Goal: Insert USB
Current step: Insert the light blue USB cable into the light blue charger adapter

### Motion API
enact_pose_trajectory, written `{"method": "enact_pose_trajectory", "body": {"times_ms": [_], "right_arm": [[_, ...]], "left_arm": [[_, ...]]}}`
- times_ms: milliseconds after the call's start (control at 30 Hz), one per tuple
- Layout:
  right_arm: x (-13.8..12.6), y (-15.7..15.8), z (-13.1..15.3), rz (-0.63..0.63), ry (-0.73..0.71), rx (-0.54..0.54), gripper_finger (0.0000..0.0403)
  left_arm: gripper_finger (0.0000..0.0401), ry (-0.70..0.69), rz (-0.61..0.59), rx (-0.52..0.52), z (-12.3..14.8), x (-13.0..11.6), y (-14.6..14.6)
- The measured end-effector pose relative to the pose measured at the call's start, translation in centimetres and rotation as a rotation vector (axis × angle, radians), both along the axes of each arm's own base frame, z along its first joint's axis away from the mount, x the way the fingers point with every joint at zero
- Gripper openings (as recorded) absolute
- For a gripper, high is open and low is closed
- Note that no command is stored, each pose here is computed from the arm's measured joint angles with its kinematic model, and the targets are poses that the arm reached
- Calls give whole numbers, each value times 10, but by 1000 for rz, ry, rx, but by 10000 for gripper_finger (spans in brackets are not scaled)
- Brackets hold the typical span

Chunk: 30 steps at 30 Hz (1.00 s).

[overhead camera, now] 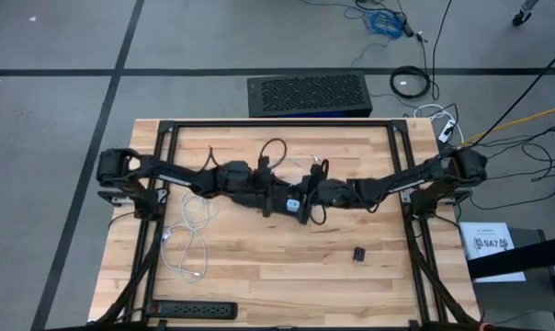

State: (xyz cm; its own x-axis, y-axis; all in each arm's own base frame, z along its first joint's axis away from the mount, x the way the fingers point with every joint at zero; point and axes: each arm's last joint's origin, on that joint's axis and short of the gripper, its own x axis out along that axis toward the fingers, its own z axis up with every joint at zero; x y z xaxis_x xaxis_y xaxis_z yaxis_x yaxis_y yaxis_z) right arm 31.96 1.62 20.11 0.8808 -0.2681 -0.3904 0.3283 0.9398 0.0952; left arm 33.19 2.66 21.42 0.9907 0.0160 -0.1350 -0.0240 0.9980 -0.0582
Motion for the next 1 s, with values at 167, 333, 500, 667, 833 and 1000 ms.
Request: {"method": "enact_pose_trajectory", "body": {"times_ms": [167, 333, 500, 667, 833, 1000], "right_arm": [[-10, 6, -16, -9, -51, 23, 1], [-24, 7, -32, 10, -168, 48, 0], [-22, 7, -51, 33, -190, 43, 0], [-15, 8, -72, 44, -204, 41, 0], [-13, 8, -81, 48, -200, 31, 0], [-14, 9, -84, 55, -169, 10, 0]], "left_arm": [[7, -12, 2, -21, -7, 5, -4], [7, -35, 1, -40, -7, 7, -7], [7, -12, 1, -46, -9, 7, -7], [7, 49, 19, -47, -15, 6, -7], [7, 80, 28, -47, -18, 6, -6], [6, 89, 31, -47, -24, 8, -6]]}}
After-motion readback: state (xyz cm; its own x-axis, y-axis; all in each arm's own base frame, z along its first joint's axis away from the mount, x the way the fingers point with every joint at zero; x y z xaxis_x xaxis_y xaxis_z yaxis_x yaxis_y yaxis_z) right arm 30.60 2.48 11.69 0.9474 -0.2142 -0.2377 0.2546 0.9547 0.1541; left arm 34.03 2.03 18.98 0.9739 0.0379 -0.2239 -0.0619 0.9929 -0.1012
